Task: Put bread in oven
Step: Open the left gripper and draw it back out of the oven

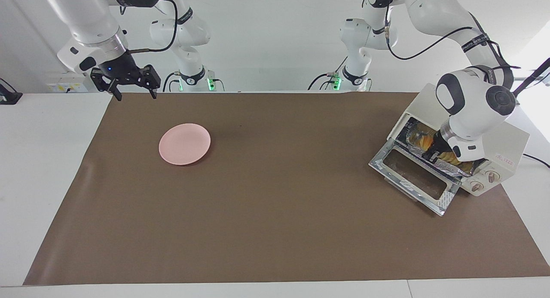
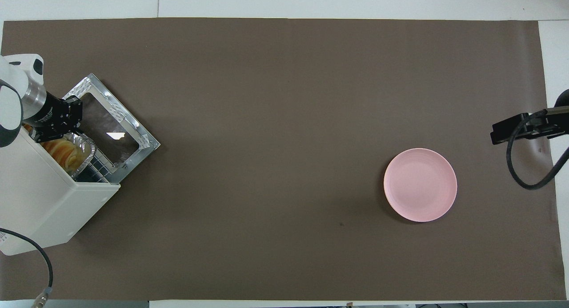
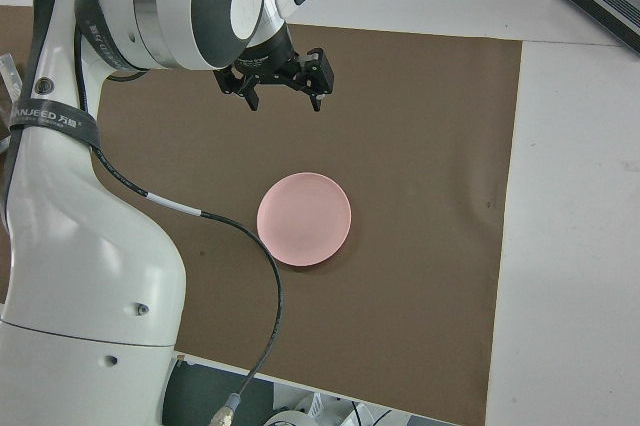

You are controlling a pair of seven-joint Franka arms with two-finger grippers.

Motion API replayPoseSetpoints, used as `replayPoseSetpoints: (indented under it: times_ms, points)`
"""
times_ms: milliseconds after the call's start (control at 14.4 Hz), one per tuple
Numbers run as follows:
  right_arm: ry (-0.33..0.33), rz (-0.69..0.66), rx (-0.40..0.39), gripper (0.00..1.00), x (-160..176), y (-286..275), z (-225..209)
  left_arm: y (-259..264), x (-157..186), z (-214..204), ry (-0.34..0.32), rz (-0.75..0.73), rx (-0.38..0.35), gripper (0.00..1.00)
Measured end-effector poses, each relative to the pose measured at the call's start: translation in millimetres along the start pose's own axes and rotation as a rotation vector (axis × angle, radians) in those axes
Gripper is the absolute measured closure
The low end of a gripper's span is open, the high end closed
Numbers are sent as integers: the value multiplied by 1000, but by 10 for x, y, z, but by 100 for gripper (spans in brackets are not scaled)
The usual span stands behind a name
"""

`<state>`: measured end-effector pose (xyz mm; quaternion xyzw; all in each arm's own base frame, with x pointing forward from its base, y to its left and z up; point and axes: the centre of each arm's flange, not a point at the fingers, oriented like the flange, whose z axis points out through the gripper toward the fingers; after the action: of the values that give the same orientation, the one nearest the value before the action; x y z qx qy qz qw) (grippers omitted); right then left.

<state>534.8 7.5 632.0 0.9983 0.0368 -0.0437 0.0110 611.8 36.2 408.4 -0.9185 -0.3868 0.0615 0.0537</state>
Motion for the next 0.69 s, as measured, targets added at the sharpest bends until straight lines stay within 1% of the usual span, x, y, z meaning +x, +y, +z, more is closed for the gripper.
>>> replayPoseSetpoints:
  times_ms: [139,208,347,417,694]
  points:
    - [0,0,0,0,0,0,0,-1,6,10,4,41,-3,98]
    - [0,0,0,0,0,0,0,0,10,8,7,58,-6,92]
    - [0,0,0,0,0,0,0,-7,43,-5,23,67,-17,73]
    - [0,0,0,0,0,0,0,-6,61,-15,34,68,-25,60]
    - [0,0,0,0,0,0,0,42,90,-100,74,76,-55,18]
